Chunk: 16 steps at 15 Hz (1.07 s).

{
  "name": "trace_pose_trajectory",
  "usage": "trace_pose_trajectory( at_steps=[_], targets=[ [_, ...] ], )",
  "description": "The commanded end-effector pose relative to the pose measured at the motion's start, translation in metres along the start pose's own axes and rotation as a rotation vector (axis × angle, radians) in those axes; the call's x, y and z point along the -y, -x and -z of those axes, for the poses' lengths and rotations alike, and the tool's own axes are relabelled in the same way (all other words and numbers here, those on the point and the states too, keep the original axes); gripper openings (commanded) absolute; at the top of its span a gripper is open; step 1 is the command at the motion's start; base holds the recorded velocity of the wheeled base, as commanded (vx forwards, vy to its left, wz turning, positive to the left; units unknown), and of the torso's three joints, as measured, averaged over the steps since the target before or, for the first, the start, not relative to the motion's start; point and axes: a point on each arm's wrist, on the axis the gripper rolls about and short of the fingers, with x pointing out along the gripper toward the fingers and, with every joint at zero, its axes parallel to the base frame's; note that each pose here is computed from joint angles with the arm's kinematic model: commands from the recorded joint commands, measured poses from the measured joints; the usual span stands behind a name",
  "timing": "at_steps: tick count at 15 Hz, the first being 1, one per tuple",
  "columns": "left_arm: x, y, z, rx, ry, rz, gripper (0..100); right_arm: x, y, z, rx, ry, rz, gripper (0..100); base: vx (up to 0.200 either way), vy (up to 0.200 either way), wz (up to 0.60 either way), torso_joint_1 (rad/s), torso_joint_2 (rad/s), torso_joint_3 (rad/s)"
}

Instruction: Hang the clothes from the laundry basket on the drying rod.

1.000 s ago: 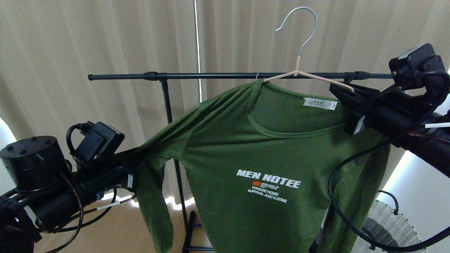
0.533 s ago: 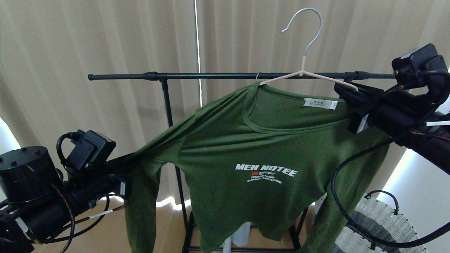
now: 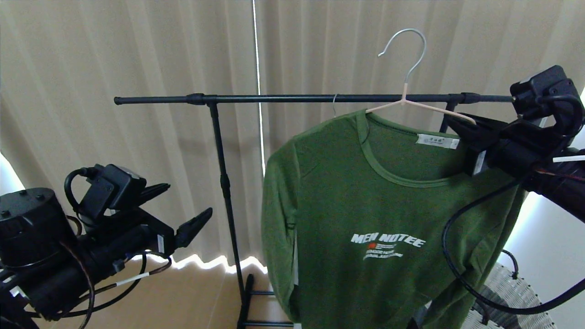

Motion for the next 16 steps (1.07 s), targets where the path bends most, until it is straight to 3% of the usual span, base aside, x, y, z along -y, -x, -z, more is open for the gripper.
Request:
trace_pose_trajectory(
  at_steps=[1,2,5,7,14,16],
  targets=[
    [0.007,0.013,-0.009,-0.004,0.019,0.037,100,0.013,0.008,0.001,-0.049,0.005,0.06,0,0.0,0.0,0.0,0.0,0.0,0.0],
    [0.008,0.017,-0.009,-0.024,0.036,0.042,100,0.015,0.011,0.001,-0.063,0.006,0.068,0,0.0,0.0,0.0,0.0,0.0,0.0],
    [0.011,0.045,-0.011,-0.133,0.165,0.063,100,0.03,0.037,0.002,-0.153,0.008,0.115,0,0.0,0.0,0.0,0.0,0.0,0.0],
    [0.012,0.05,-0.009,-0.15,0.191,0.063,100,0.041,0.053,0.006,-0.22,0.008,0.164,0,0.0,0.0,0.0,0.0,0.0,0.0],
    [0.014,0.054,-0.005,-0.122,0.137,0.061,100,0.061,0.102,0.014,-0.415,-0.002,0.31,0,0.0,0.0,0.0,0.0,0.0,0.0],
    [0.014,0.055,-0.005,-0.114,0.136,0.061,100,0.064,0.105,0.014,-0.431,-0.001,0.35,0,0.0,0.0,0.0,0.0,0.0,0.0]
  ],
)
